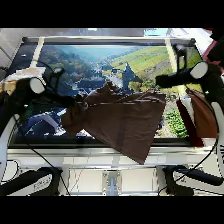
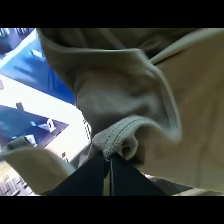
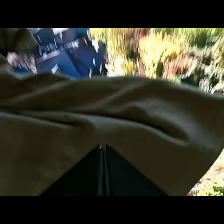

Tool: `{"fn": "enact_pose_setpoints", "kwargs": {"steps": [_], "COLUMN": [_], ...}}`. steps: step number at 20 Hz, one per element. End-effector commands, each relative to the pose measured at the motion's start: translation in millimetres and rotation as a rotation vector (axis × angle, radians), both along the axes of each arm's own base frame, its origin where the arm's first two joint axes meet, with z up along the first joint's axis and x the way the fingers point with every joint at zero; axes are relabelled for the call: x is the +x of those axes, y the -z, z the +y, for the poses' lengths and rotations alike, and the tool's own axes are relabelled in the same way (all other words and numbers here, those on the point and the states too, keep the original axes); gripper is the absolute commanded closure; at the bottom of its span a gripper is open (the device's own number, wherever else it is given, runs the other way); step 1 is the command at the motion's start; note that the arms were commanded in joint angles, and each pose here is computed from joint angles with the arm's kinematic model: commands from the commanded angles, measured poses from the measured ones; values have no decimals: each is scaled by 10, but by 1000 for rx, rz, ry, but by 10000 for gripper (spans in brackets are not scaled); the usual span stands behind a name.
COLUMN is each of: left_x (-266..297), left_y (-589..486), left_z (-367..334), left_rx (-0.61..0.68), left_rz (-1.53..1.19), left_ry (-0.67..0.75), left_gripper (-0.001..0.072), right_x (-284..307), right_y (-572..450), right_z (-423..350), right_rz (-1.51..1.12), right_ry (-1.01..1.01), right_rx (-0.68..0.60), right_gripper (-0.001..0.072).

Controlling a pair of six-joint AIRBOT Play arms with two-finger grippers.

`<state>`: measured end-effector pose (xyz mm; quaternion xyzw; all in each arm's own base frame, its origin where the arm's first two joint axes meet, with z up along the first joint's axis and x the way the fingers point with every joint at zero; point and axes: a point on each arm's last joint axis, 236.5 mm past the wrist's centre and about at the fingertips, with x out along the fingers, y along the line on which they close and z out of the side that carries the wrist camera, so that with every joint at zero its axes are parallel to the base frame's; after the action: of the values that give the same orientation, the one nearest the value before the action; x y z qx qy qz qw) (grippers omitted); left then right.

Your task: Fold the shirts.

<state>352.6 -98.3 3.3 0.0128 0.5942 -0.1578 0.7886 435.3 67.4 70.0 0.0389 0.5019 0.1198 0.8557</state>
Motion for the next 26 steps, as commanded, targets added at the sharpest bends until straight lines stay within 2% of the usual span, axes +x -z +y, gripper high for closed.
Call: {"fn": "enact_pose_setpoints", "kwargs": {"steps": [1, 3, 4, 7, 13, 19, 20, 23, 24, 26], "left_x": [-40, 30, 44, 32, -9, -90, -92, -94, -90, -91], "left_y": [366, 348, 343, 346, 356, 374, 374, 375, 374, 374], "left_z": [41, 33, 29, 27, 27, 32, 32, 32, 32, 31], "left_rx": [17, 11, 9, 8, 10, 14, 14, 14, 14, 14], "left_rz": [46, 16, 11, 16, 33, 67, 68, 69, 67, 68], "left_ry": [-21, -28, -30, -29, -26, -18, -18, -18, -18, -18], "left_gripper": [693, 693, 693, 693, 693, 693, 693, 693, 693, 692], "right_x": [-199, -337, -403, -595, -1282, -1775, -1788, -1970, -2067, -2268], "right_y": [457, 534, 579, 796, 1440, 1504, 1473, 1238, 1190, 1215], "right_z": [-235, -452, -529, -519, -402, -170, -174, -9, -9, -81], "right_rz": [130, 202, 237, 322, 545, 712, 720, 819, 850, 877], "right_ry": [-4, 48, 87, 130, 103, 11, 27, 55, 53, 52], "right_rx": [-105, -147, -135, -56, -49, 42, 69, 266, 283, 231], "right_gripper": [486, 376, 365, 365, 363, 356, 356, 357, 359, 360]}}
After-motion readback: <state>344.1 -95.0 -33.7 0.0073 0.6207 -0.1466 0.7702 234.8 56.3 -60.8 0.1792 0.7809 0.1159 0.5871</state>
